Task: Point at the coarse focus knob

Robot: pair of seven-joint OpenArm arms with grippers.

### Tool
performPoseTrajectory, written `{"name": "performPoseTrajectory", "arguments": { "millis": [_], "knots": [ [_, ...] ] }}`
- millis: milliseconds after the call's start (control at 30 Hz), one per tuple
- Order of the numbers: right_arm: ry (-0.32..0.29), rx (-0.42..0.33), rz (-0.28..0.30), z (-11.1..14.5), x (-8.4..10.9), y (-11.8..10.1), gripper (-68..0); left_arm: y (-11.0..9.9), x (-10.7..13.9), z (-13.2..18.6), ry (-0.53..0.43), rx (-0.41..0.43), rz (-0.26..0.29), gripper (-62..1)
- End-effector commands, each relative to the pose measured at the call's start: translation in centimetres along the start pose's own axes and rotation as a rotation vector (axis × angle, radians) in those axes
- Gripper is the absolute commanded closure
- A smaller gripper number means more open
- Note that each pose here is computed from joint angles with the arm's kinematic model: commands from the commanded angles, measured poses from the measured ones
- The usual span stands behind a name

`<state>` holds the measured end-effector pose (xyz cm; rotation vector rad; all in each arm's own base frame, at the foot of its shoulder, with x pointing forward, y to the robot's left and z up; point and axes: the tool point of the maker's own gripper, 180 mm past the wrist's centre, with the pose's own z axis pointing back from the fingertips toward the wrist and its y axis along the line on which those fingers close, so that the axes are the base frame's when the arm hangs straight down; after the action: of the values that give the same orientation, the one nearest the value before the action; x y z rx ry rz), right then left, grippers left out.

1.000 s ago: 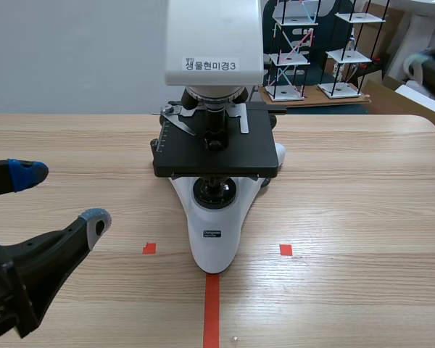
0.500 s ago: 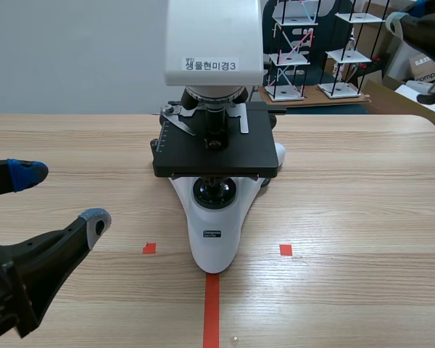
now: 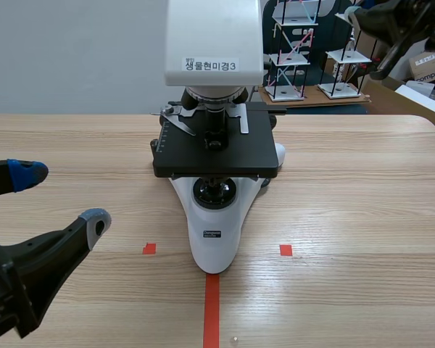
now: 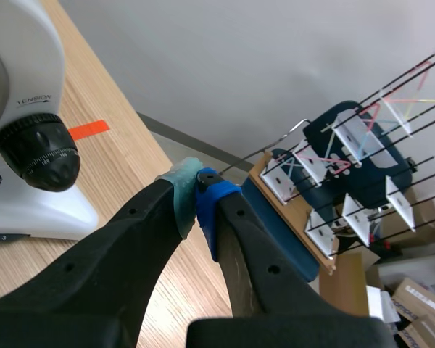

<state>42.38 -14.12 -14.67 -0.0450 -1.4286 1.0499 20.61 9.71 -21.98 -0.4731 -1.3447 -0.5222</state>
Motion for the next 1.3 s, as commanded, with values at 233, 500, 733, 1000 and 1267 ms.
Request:
{"name": "performPoseTrajectory", "arguments": {
  "millis": [233,500,733,1000,1267],
  "knots": [
    [-0.004,0.042,0.018,-3.0,1.5,0.6,-1.0,-0.1,0.8,-0.1,-0.029,-0.004,0.002,-60.2],
    [-0.013,0.121,0.015,-4.3,2.3,2.8,-1.0,-0.1,0.8,-0.1,-0.029,-0.004,0.002,-60.2],
    [-0.002,0.128,0.004,-4.7,2.3,3.3,-1.0,-0.1,0.8,-0.1,-0.029,-0.004,0.002,-60.2],
    [0.031,0.132,0.003,-4.9,1.8,3.5,-1.0,-0.1,0.8,-0.1,-0.029,-0.004,0.002,-60.2],
    [0.031,0.132,0.003,-4.9,1.8,3.5,-1.0,-0.1,0.8,-0.1,-0.029,-0.004,0.002,-60.2]
  ]
}}
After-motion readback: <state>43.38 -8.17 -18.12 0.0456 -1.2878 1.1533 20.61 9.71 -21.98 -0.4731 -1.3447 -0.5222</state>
